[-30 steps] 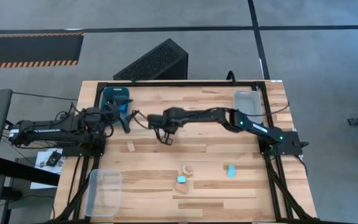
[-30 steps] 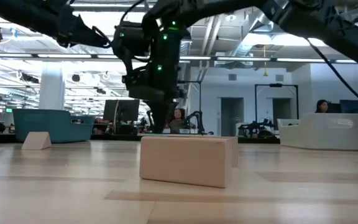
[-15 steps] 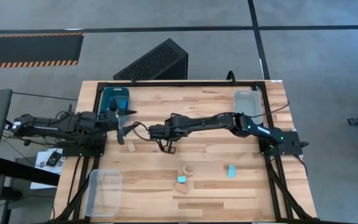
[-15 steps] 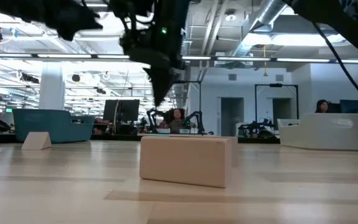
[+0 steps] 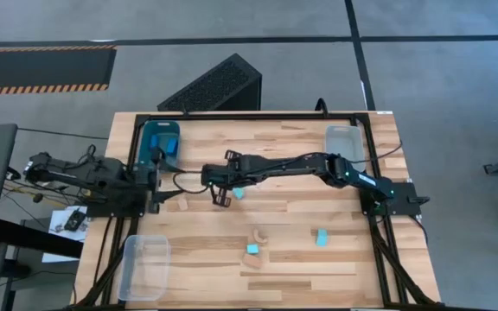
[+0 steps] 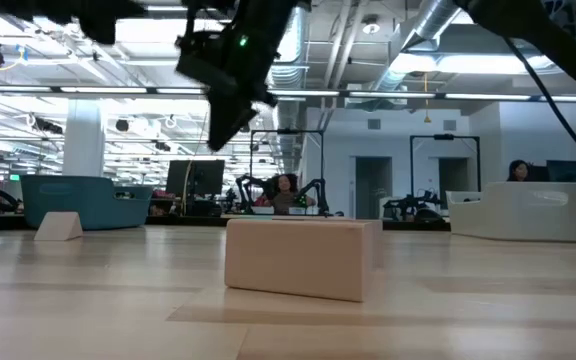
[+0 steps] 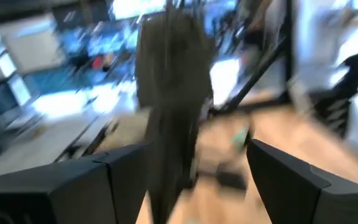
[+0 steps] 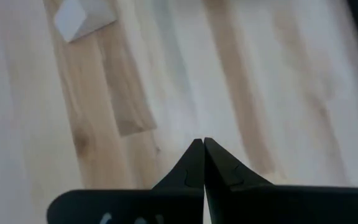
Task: Sort & place blocks by color
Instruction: Put the top light blue block into the transparent bin
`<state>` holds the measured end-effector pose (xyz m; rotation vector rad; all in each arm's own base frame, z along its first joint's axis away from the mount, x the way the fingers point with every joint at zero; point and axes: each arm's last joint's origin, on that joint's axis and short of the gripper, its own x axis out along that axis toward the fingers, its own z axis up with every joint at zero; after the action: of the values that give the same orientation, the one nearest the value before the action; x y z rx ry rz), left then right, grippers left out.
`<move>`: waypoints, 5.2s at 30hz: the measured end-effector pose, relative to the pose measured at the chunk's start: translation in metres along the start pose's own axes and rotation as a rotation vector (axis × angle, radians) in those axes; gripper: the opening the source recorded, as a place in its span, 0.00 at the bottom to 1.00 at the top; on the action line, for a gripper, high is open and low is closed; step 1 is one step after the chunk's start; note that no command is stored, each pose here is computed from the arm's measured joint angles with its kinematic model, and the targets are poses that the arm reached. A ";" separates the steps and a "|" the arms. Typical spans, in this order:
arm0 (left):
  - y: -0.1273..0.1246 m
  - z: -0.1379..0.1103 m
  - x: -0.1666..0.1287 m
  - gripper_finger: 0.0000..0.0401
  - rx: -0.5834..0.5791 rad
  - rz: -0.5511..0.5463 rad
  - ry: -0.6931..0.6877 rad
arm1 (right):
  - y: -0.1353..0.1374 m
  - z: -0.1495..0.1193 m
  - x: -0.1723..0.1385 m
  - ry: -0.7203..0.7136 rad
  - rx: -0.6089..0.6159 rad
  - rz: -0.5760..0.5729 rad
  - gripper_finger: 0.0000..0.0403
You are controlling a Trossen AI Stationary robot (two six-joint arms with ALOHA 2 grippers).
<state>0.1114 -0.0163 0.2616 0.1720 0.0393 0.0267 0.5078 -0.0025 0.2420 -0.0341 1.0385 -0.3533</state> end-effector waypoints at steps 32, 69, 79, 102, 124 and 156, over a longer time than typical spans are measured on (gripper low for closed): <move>-0.011 -0.027 0.035 0.62 -0.085 0.141 0.272 | -0.002 -0.136 0.009 -0.324 0.160 0.156 0.24; -0.010 -0.046 0.088 0.62 -0.048 0.160 0.282 | -0.011 -0.144 0.072 -0.251 -0.162 0.355 0.64; -0.012 -0.051 0.091 0.62 -0.052 0.128 0.301 | -0.003 -0.143 0.068 -0.261 -0.064 0.332 0.31; 0.011 -0.056 0.093 0.62 -0.486 0.127 0.294 | 0.064 -0.102 0.006 -0.543 -0.280 -0.453 0.39; 0.009 -0.049 0.095 0.53 -0.463 0.080 0.225 | 0.080 -0.085 -0.018 -0.563 -0.414 -0.554 0.39; 0.009 -0.045 0.093 0.27 -0.330 0.026 0.234 | 0.084 -0.085 -0.028 -0.560 -0.354 -0.702 0.59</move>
<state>0.2020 0.0030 0.2157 -0.1615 0.2643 0.0783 0.4459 0.0974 0.2060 -0.7878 0.4894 -0.7393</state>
